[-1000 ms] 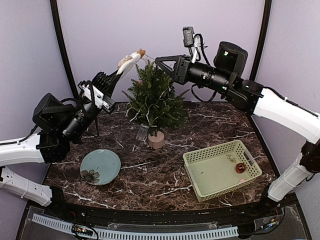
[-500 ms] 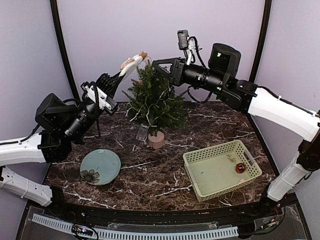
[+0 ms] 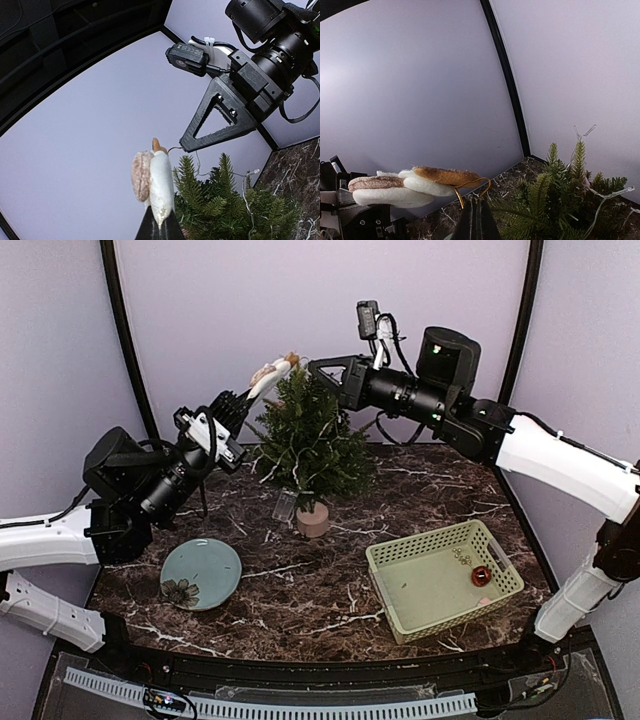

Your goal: Decorate the small christmas tree

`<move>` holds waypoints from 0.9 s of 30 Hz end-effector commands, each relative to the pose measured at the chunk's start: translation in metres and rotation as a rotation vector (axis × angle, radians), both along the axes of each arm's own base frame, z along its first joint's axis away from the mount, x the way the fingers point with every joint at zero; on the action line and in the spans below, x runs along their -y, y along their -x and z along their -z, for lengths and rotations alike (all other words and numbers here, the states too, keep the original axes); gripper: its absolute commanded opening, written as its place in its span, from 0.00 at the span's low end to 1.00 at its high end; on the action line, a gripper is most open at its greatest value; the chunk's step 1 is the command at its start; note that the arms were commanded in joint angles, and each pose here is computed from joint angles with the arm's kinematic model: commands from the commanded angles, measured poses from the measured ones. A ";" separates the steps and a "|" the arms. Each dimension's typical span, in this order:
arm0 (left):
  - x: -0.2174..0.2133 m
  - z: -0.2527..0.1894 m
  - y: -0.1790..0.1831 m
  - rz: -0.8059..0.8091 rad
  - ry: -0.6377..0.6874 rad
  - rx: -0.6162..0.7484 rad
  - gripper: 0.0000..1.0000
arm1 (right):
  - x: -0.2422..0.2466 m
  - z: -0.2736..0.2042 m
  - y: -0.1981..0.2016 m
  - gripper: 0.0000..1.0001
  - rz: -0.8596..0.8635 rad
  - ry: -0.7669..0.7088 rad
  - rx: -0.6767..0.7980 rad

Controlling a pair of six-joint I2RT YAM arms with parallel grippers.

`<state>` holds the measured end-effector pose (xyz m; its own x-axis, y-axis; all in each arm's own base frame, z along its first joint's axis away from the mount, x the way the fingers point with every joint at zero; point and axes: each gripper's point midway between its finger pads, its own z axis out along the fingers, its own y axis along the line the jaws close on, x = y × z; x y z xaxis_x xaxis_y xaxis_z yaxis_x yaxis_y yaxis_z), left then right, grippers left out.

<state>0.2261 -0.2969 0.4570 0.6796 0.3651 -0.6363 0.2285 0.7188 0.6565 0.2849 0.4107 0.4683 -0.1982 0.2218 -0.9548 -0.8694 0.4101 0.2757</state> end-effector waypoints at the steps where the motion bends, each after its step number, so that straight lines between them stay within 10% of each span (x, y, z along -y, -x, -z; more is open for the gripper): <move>1: -0.009 -0.006 -0.002 -0.019 0.045 -0.005 0.00 | 0.003 -0.008 -0.011 0.00 0.046 -0.010 0.018; 27: -0.023 0.040 -0.005 -0.046 0.011 -0.111 0.00 | -0.005 0.018 -0.036 0.08 0.094 0.019 -0.033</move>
<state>0.2331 -0.2817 0.4163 0.5947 0.4001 -0.6973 0.2562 0.7278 0.6361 0.3147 0.4208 0.4318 -0.2400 0.1733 -0.9552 -0.8216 0.4879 0.2949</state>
